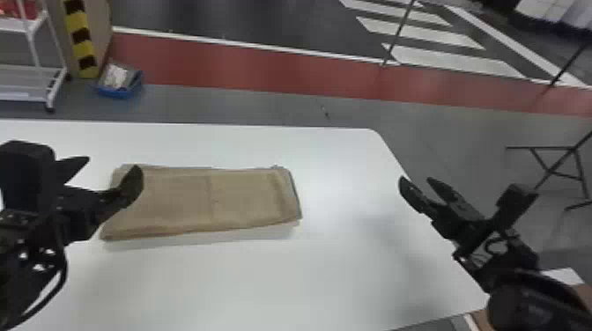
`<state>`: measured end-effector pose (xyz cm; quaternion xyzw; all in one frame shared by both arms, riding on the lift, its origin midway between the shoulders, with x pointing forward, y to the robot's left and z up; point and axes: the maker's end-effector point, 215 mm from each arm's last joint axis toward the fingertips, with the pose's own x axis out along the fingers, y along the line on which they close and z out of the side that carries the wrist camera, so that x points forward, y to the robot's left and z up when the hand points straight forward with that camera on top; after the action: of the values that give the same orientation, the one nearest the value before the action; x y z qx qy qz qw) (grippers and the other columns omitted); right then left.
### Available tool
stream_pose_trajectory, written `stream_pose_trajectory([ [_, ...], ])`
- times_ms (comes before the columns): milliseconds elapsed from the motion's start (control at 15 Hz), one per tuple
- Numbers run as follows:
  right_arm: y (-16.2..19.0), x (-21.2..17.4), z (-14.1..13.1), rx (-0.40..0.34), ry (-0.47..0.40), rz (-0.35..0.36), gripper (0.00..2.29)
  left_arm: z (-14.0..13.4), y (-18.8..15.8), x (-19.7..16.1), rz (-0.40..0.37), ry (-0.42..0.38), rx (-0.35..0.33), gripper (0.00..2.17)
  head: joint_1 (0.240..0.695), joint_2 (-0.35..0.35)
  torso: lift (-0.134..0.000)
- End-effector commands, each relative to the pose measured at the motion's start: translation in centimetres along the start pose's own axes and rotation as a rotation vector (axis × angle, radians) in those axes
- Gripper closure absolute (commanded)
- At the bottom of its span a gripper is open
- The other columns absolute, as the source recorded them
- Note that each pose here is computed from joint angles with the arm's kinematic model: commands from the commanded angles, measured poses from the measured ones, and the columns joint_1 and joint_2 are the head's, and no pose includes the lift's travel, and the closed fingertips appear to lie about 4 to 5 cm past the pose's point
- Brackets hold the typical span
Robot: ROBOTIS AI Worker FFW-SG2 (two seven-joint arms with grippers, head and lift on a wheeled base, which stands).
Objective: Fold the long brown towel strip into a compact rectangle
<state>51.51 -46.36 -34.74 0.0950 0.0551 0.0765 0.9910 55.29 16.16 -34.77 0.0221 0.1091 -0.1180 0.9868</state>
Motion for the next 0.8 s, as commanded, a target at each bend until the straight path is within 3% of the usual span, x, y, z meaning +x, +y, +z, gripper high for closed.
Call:
stream_pose_trajectory([
  [0, 1.7, 1.4, -0.6, 0.008, 0.023, 0.028, 0.09, -0.7, -1.6, 0.8, -0.024, 0.012, 0.004, 0.06, 0.695, -0.303, -0.128],
  [267, 5.8, 4.3, -1.2, -0.004, 0.063, 0.094, 0.05, -1.4, -4.5, 3.5, -0.07, -0.002, 0.006, 0.17, 0.695, -0.287, -0.128],
  [333, 6.7, 5.0, -1.5, 0.009, 0.08, 0.111, 0.05, -1.3, -4.9, 3.9, -0.085, -0.001, 0.013, 0.51, 0.695, -0.283, -0.128],
  [400, 7.2, 5.5, -1.6, 0.023, 0.099, 0.123, 0.05, -1.4, -5.3, 4.3, -0.111, 0.01, 0.016, 1.02, 0.695, -0.279, -0.128],
  [467, 8.4, 6.2, -1.9, 0.039, 0.122, 0.15, 0.05, -2.7, -5.6, 4.6, -0.13, 0.067, 0.021, 1.64, 0.695, -0.276, -0.128],
  [533, 9.8, 7.2, -2.2, 0.06, 0.156, 0.182, 0.05, -4.4, -5.7, 4.9, -0.143, 0.136, 0.02, 2.0, 0.695, -0.268, -0.128],
  [733, 13.6, 9.5, -2.7, 0.087, 0.234, 0.268, 0.09, -5.9, -4.9, 5.3, -0.151, 0.177, 0.022, 2.06, 0.695, -0.239, -0.128],
])
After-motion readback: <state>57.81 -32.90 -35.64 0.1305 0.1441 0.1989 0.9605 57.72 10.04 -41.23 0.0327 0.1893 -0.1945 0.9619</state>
